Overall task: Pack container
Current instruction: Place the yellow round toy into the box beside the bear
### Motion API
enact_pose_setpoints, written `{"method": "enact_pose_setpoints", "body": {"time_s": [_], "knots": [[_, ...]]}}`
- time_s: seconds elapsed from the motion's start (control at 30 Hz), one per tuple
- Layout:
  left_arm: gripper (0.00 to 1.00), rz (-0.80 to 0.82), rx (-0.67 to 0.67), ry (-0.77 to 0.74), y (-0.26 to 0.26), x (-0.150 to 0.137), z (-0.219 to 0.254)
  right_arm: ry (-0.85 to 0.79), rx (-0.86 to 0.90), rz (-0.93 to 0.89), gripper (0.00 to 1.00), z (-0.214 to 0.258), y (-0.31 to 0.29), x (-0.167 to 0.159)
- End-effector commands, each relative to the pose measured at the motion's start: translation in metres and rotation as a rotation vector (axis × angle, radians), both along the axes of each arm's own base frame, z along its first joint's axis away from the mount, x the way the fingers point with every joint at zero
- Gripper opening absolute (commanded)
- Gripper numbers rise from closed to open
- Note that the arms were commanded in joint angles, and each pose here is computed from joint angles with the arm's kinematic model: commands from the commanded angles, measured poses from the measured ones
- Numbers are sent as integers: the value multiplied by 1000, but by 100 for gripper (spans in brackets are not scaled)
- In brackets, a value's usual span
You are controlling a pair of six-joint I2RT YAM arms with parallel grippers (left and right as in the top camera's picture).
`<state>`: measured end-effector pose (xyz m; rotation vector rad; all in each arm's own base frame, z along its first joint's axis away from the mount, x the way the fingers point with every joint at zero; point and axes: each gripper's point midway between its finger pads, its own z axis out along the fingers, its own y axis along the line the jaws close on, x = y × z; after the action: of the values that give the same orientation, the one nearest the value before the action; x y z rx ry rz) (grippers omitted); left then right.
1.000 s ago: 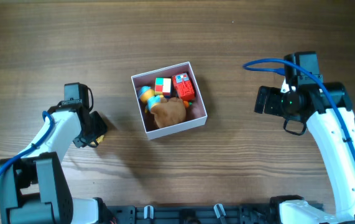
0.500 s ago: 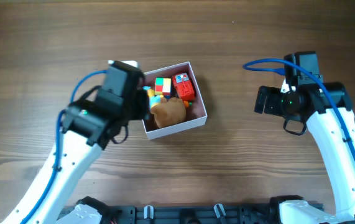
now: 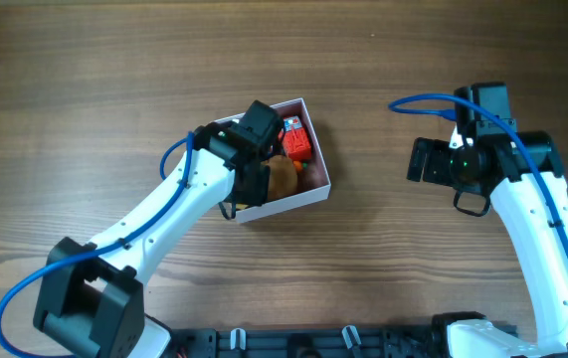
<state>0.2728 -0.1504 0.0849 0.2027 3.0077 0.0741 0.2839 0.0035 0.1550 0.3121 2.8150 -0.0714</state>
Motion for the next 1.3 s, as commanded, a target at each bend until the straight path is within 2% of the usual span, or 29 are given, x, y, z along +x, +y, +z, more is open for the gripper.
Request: {"method": "enact_pose_setpoints", "body": {"time_s": [0.0, 0.33, 0.53, 0.63, 0.7, 0.77, 0.83, 0.9, 1.13, 1.27], "knots": [[4, -7, 47, 88, 5, -9, -29, 20, 2, 19, 100, -5, 1, -2], [4, 4, 33, 54, 4, 1, -28, 20, 2, 18, 100, -5, 1, -2], [14, 4, 22, 37, 3, 2, -23, 20, 2, 18, 100, -5, 1, -2], [25, 4, 23, 38, 3, 2, -23, 20, 2, 19, 100, -5, 1, -2], [53, 4, 25, 42, 4, 1, -23, 20, 2, 19, 100, -5, 1, -2], [68, 4, 28, 47, 5, 0, -23, 20, 2, 19, 100, -5, 1, -2], [72, 4, 27, 45, 5, -1, -21, 20, 2, 19, 100, -5, 1, -2], [82, 4, 20, 33, 5, 0, -17, 20, 2, 19, 100, -5, 1, -2], [82, 4, -6, -10, 4, 1, -3, 20, 2, 19, 100, -5, 1, -2], [72, 14, 57, -14, 17, 0, -1, 20, 2, 19, 100, -5, 1, -2]]}}
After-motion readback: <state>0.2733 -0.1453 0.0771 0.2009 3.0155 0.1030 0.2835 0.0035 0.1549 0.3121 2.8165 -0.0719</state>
